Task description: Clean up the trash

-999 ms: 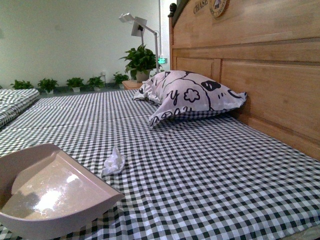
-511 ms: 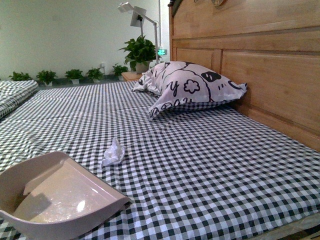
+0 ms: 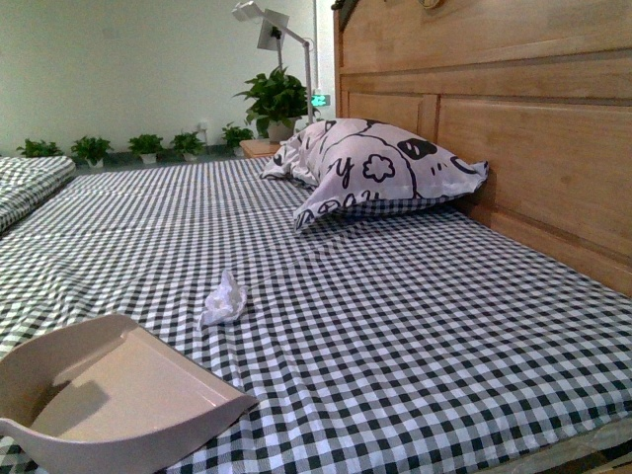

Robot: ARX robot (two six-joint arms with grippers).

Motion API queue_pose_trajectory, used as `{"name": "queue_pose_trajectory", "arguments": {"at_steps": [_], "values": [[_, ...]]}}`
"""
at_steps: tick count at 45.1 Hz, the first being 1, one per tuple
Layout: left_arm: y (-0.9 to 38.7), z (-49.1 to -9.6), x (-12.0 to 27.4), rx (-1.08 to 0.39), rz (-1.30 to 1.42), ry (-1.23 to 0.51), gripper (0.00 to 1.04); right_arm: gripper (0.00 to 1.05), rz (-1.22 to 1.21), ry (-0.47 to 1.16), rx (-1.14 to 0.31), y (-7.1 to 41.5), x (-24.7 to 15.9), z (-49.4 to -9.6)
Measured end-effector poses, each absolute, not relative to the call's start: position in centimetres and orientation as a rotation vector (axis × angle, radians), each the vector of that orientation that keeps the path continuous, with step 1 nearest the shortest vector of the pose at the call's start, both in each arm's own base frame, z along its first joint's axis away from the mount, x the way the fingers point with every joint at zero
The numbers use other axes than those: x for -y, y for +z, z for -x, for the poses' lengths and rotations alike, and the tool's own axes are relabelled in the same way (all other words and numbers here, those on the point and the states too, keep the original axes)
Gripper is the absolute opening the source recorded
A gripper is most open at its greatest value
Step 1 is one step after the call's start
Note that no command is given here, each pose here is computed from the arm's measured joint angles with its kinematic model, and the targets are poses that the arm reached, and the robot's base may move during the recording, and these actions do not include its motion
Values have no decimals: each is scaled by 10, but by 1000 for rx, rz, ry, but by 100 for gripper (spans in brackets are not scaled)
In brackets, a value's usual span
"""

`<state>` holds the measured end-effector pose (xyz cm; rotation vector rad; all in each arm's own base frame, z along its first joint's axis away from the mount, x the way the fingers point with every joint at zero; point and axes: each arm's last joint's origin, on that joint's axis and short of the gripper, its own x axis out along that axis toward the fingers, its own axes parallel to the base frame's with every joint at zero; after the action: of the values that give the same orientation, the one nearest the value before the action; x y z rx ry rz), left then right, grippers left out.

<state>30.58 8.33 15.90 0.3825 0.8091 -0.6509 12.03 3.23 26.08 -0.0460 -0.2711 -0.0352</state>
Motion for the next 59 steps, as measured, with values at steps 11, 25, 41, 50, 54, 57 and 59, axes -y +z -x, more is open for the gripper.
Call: {"name": "queue_pose_trajectory", "arguments": {"at_steps": [11, 25, 41, 50, 54, 57, 59], "values": [[159, -306, -83, -809, -384, -651, 26, 20, 155, 84, -72, 269, -41, -138], [159, -306, -83, -809, -385, -651, 26, 20, 259, 328, -297, 258, -89, -254], [159, -306, -83, -809, -385, -651, 26, 20, 368, 505, -557, 210, -189, -367], [159, -306, -83, -809, -385, -651, 26, 20, 401, 544, -591, 207, -228, -398], [159, -306, -83, -809, -385, -651, 26, 20, 409, 553, -603, 206, -239, -406], [159, -306, -83, -809, -385, -651, 26, 20, 419, 553, -613, 204, -247, -411], [159, -306, -83, -809, -385, -651, 26, 20, 426, 551, -622, 201, -251, -414]]}}
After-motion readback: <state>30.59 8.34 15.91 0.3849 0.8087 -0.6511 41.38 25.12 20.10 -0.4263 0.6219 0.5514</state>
